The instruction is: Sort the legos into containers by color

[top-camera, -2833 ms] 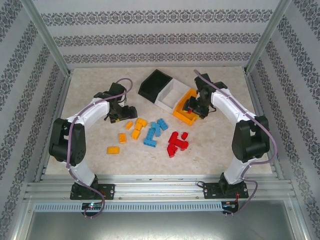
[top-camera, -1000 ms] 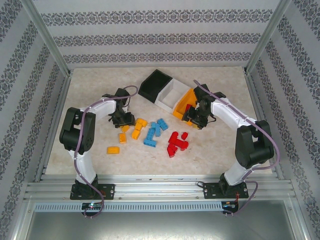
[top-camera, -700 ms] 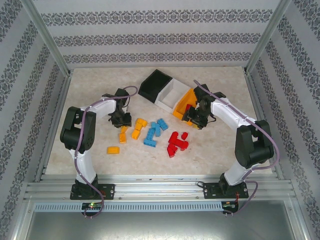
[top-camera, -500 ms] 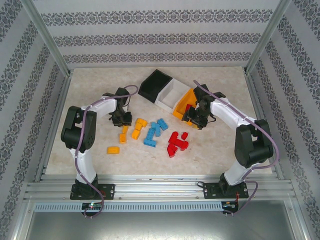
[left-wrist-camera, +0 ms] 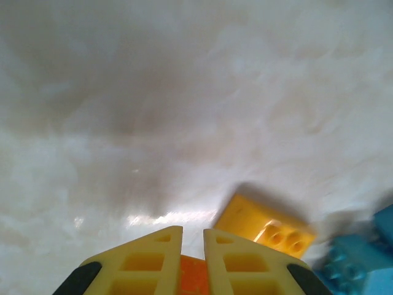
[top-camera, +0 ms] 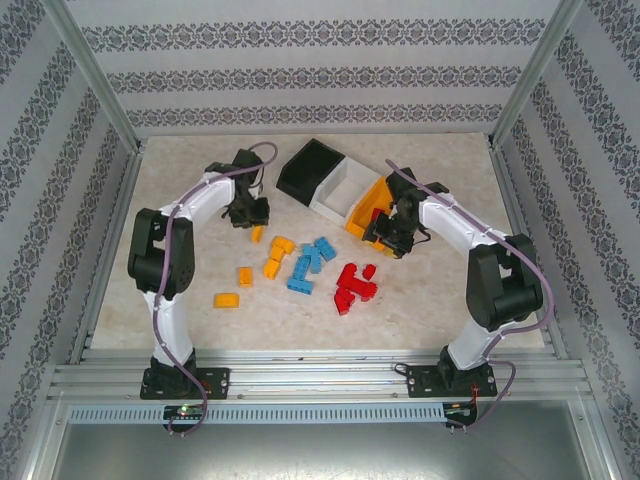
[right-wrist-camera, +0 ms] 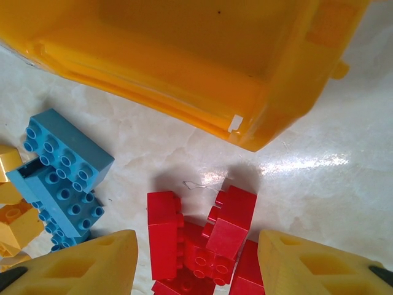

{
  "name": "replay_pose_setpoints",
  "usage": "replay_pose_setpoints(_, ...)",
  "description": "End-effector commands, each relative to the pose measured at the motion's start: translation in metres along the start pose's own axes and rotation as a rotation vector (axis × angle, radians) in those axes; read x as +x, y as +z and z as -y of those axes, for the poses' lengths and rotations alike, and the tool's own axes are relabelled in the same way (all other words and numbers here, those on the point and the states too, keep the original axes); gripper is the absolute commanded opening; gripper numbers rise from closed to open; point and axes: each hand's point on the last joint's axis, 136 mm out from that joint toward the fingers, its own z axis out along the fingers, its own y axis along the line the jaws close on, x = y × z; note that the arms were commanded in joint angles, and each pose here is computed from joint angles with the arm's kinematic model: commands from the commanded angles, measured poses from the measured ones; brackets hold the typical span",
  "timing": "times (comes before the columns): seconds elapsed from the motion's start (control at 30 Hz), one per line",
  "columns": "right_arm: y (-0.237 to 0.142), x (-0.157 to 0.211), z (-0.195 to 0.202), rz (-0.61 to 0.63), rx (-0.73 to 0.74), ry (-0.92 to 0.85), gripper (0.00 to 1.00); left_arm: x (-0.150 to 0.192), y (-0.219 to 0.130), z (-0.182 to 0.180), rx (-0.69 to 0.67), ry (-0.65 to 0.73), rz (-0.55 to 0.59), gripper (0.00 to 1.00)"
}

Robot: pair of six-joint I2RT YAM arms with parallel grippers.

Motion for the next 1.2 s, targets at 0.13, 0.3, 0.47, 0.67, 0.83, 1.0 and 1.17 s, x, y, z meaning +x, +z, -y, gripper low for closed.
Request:
replay_pose_setpoints(0.13, -0.010, 0.007, 0.012, 0.005, -0.011, 0.001, 0.55, -0.091, -0.019, 0.041, 0.164, -0.191, 0.098, 0.06)
replay_pose_setpoints(0.3, -0.018, 0.016, 0.025, 0.020, 0.002, 0.017, 0.56, -0.157, -0.016, 0.074, 0.325, -0.335, 0.199, 0.06)
replay_pose_setpoints(0.47, -0.025, 0.020, 0.033, 0.036, 0.010, 0.031, 0.56, -0.201, -0.008, 0.090, 0.442, -0.447, 0.318, 0.09)
replay_pose_setpoints(0.67, -0.028, 0.024, 0.037, 0.046, 0.014, 0.035, 0.57, -0.217, 0.000, 0.104, 0.512, -0.463, 0.354, 0.31)
replay_pose_setpoints(0.83, -0.026, 0.025, 0.038, 0.052, 0.013, 0.043, 0.57, -0.209, -0.005, 0.109, 0.507, -0.416, 0.335, 0.37)
replay_pose_setpoints(1.0, -0.026, 0.021, 0.033, 0.051, 0.009, 0.029, 0.57, -0.190, -0.028, 0.107, 0.442, -0.303, 0.315, 0.41)
replay_pose_setpoints(1.17, -0.025, 0.017, 0.025, 0.046, 0.006, 0.003, 0.57, -0.127, -0.045, 0.084, 0.159, -0.054, 0.214, 0.46)
